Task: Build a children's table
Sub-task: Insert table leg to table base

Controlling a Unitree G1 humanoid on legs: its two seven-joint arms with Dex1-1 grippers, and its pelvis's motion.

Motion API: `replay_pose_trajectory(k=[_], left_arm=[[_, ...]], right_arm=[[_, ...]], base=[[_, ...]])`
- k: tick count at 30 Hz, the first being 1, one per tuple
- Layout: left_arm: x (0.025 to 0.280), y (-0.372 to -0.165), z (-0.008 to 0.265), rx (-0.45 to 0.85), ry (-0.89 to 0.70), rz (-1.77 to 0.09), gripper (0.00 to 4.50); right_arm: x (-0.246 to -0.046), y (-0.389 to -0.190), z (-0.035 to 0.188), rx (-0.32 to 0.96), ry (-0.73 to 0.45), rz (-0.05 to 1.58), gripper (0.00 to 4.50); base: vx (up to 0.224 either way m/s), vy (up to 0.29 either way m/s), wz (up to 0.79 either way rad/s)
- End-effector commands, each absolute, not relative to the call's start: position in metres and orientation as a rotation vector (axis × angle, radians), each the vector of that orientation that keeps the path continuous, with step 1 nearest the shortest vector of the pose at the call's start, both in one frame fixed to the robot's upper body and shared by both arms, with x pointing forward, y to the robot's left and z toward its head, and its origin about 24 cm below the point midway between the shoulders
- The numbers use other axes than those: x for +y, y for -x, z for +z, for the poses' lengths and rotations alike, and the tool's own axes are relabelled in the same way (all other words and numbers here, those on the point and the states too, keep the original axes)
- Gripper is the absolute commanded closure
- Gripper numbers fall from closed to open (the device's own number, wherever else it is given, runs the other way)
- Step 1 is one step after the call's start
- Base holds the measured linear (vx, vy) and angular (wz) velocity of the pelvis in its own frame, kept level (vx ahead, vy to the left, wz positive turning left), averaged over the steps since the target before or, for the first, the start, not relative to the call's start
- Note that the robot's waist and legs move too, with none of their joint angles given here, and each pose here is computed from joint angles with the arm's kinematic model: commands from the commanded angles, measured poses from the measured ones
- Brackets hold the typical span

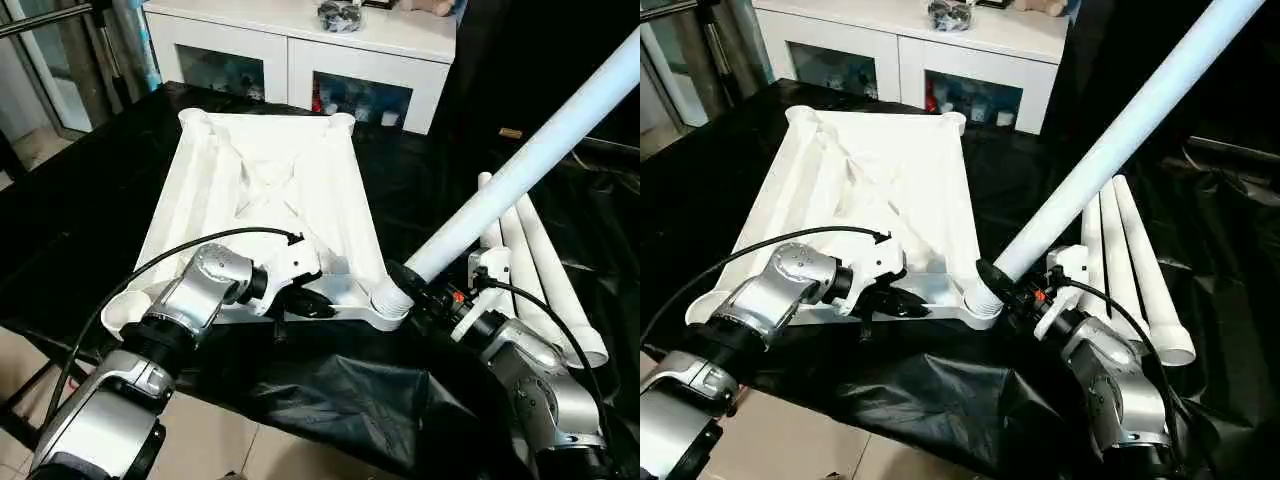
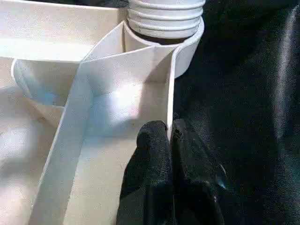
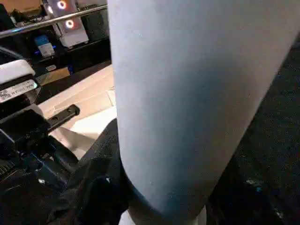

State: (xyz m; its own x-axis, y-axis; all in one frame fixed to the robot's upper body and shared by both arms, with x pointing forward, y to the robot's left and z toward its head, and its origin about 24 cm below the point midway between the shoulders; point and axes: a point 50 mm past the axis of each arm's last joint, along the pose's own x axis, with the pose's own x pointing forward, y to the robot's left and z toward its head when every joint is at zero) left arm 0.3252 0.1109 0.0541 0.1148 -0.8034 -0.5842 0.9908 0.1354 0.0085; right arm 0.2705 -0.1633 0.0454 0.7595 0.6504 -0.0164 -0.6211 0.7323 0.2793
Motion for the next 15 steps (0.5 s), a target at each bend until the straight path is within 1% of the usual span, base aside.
replay_pose_trajectory(k=[1, 6, 11, 15], left_arm=[[0.121, -0.337, 0.064, 0.490, -0.491, -1.279, 4.50], [0.121, -0.336, 0.064, 0.491, -0.495, -1.293, 4.50], [0.121, -0.335, 0.063, 0.494, -0.497, -1.305, 4.50], [0.120, -0.333, 0.063, 0.494, -0.500, -1.321, 4.50]], right_arm=[[-0.167, -0.259, 0.020, 0.300, -0.199, 0.718, 2.62], [-0.160, -0.263, 0.022, 0.351, -0.111, 0.788, 2.62], [-0.157, -0.267, 0.023, 0.387, -0.061, 0.841, 2.62], [-0.152, -0.274, 0.024, 0.420, -0.013, 0.904, 2.62]], base=[[0.000, 0.000, 0.00], [0.000, 0.000, 0.00], [0.000, 0.000, 0.00], [0.000, 0.000, 0.00]])
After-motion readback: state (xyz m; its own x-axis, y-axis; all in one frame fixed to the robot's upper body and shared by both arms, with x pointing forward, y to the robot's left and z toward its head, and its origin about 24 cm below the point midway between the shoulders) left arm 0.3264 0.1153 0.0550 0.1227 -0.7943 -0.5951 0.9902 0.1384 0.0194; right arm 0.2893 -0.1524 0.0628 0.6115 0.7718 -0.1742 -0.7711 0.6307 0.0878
